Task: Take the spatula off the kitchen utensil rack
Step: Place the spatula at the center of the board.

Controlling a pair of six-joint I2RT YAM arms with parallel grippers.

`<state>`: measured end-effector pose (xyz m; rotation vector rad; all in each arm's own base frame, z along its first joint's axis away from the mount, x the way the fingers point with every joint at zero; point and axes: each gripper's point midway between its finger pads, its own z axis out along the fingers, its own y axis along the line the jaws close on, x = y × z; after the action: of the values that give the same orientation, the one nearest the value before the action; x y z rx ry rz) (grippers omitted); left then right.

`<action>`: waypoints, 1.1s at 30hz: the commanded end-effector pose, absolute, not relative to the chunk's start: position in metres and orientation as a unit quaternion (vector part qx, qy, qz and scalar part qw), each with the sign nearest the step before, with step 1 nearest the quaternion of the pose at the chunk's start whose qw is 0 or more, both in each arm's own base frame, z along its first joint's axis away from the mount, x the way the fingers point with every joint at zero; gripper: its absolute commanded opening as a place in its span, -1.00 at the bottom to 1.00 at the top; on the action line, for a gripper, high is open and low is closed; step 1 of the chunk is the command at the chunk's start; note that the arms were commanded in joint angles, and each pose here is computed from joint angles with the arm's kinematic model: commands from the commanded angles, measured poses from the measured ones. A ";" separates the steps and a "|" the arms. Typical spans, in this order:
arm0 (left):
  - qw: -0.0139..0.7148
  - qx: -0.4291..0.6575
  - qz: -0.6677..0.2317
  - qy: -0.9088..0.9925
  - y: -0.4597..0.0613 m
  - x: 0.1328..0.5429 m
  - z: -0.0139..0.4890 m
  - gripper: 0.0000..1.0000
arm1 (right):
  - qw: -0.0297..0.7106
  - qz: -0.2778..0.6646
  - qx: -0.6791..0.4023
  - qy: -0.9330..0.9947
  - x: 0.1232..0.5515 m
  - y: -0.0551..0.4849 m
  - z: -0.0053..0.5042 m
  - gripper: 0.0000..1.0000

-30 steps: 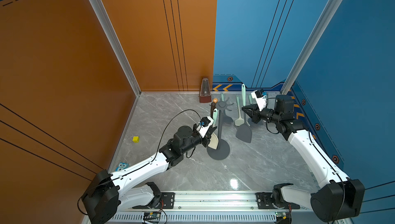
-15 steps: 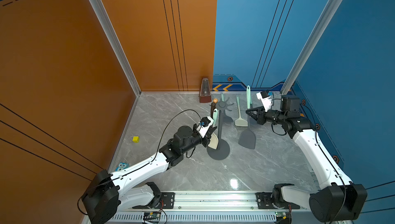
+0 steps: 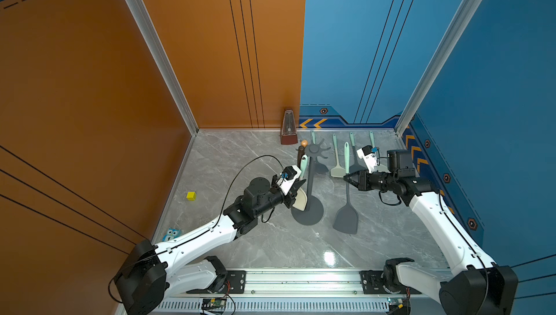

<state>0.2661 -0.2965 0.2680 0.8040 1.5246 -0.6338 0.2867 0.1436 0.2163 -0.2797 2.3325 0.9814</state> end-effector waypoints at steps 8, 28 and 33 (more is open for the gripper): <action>0.636 0.346 -0.291 0.626 -0.299 0.262 0.292 -0.78 | 0.212 0.368 -0.048 0.904 0.269 0.145 0.171 -1.00; 0.637 0.345 -0.294 0.624 -0.297 0.259 0.294 -0.78 | 0.117 0.323 -0.028 0.939 0.267 0.150 0.104 -1.00; 0.637 0.344 -0.292 0.625 -0.296 0.259 0.293 -0.78 | 0.105 0.315 -0.030 0.943 0.267 0.152 0.091 -1.00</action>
<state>0.2640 -0.2972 0.2675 0.8114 1.5192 -0.6436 0.2671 0.1525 0.0993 -0.0930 2.7603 0.9580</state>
